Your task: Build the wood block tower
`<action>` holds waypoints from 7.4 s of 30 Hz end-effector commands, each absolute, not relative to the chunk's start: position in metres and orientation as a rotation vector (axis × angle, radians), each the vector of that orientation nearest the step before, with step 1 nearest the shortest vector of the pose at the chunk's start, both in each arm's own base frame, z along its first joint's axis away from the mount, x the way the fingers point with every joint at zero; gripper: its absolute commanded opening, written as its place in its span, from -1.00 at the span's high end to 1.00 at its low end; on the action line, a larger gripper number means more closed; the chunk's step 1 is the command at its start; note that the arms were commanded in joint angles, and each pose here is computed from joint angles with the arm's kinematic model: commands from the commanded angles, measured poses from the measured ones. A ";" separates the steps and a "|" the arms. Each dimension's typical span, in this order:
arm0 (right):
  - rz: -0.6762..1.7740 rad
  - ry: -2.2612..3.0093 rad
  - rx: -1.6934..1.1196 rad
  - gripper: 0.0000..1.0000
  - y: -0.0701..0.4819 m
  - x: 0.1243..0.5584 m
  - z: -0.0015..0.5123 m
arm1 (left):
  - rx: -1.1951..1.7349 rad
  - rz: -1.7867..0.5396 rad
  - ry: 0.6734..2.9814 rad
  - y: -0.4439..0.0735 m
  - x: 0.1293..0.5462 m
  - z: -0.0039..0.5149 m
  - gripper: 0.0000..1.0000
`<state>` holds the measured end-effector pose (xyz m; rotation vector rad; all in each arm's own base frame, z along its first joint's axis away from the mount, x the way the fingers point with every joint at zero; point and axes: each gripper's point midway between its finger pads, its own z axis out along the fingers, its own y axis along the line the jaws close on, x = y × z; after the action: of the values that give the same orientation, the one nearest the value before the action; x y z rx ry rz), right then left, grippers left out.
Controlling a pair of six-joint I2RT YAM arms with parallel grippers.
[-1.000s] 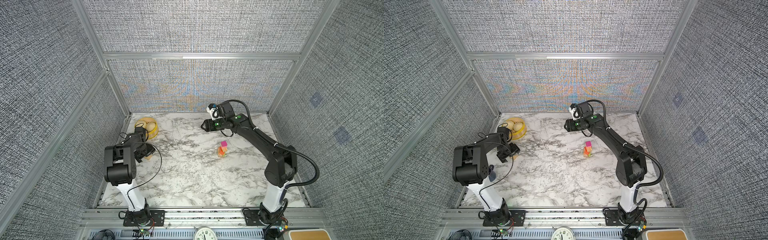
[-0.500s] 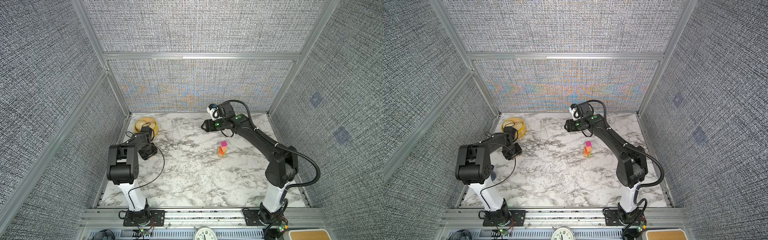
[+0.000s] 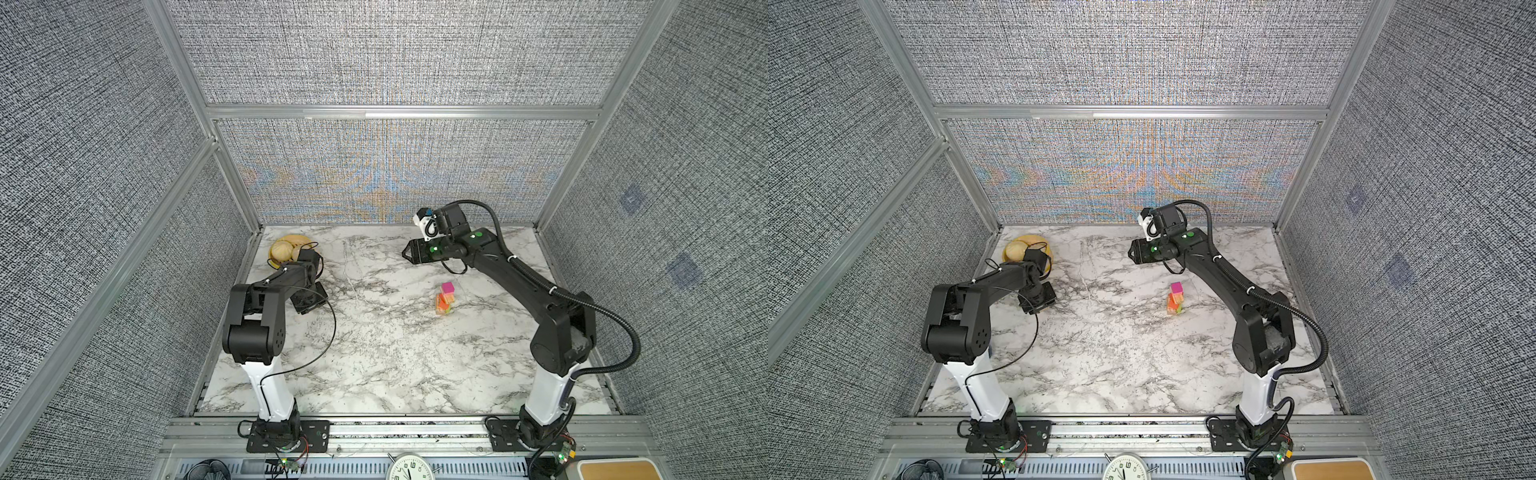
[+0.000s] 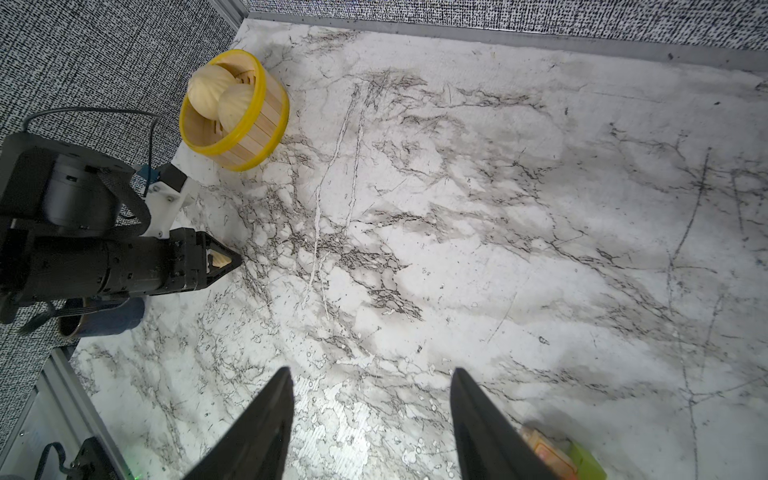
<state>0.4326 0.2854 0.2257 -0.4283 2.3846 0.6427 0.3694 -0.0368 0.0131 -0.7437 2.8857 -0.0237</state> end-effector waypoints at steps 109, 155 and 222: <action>1.104 2.559 -0.391 0.95 0.283 0.392 0.223 | 0.754 -1.078 1.975 -0.349 0.349 0.219 0.10; 1.449 2.032 -0.503 1.00 0.270 0.416 0.296 | 0.523 -1.791 1.582 -0.324 0.377 0.273 0.37; 1.445 1.999 -0.550 0.95 0.283 0.419 0.286 | 0.515 -1.881 1.645 -0.338 0.382 0.270 0.56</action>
<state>0.4177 0.2800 0.2835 -0.5233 2.0302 1.4603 0.3886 -0.3354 0.2642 0.4643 1.6670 -1.8711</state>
